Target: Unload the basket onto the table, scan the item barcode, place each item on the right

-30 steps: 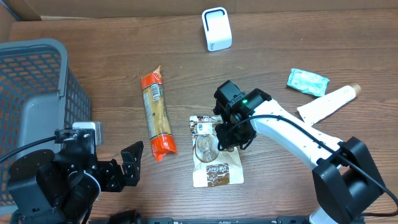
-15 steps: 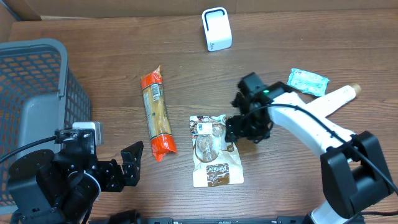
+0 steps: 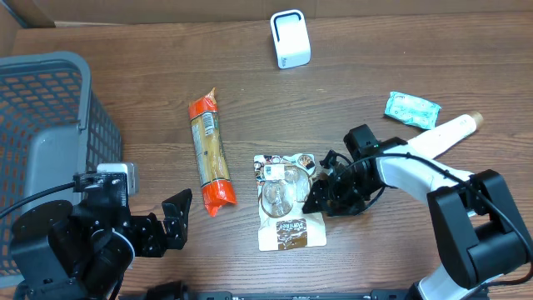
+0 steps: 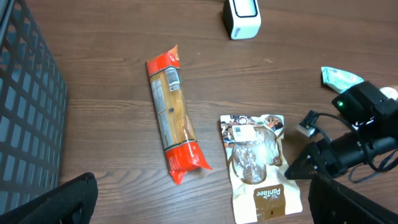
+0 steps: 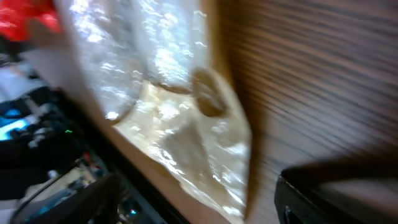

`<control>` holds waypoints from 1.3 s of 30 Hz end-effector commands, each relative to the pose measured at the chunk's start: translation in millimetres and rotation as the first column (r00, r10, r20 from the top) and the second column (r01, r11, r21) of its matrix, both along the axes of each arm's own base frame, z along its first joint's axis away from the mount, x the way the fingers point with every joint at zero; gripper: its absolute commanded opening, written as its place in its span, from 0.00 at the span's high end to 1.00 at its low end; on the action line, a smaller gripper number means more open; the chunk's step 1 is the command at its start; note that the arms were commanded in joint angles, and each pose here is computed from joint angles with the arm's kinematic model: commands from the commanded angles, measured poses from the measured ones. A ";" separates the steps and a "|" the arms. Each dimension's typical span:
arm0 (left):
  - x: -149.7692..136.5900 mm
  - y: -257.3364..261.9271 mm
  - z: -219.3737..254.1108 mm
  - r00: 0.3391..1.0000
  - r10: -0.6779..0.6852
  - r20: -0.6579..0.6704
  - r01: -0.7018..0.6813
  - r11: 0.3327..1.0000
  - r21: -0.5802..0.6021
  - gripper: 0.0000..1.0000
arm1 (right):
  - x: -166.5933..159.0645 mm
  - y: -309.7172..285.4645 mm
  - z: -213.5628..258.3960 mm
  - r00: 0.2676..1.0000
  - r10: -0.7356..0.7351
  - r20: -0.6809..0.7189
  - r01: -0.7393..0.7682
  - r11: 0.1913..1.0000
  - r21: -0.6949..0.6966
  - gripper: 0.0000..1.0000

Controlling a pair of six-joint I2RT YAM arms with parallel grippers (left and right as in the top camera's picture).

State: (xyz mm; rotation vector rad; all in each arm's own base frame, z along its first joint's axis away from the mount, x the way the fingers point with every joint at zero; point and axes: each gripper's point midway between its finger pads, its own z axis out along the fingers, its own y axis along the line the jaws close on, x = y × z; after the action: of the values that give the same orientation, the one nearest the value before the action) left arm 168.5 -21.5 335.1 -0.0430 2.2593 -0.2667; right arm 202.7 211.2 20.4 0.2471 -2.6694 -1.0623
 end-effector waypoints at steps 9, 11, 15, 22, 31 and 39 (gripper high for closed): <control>0.1 1.2 4.2 1.000 -0.003 0.016 0.003 1.000 0.017 0.00 | -1.2 43.1 -2.2 0.978 -0.173 -0.120 0.179 0.983 0.040 0.20; 0.1 1.2 4.2 1.000 -0.003 0.016 0.003 1.000 0.017 0.00 | 11.6 51.3 -5.2 0.962 -0.251 -0.106 0.253 0.967 0.008 0.21; 0.1 1.2 4.2 1.000 -0.003 0.016 0.003 1.000 0.017 0.00 | 31.5 68.6 -8.6 0.942 -0.335 -0.019 0.334 0.942 -0.009 0.26; 0.1 1.2 4.2 1.000 -0.003 0.016 0.003 1.000 0.017 0.01 | 44.4 86.7 -11.5 0.938 -0.340 0.069 0.338 0.940 0.036 0.28; 0.1 1.2 4.2 1.000 -0.003 0.016 0.003 1.000 0.017 0.01 | 55.2 102.1 -26.9 0.944 -0.321 0.074 0.311 0.943 0.122 0.32; 0.1 1.2 4.2 1.000 -0.003 0.016 0.003 1.000 0.017 0.00 | 56.5 106.1 -34.7 0.942 -0.332 0.047 0.324 0.937 0.134 0.54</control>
State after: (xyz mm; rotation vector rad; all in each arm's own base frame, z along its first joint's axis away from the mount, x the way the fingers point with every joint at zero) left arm 168.5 -21.5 335.1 -0.0434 2.2593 -0.2669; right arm 263.2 326.6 12.9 -0.0581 -2.7503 -1.4541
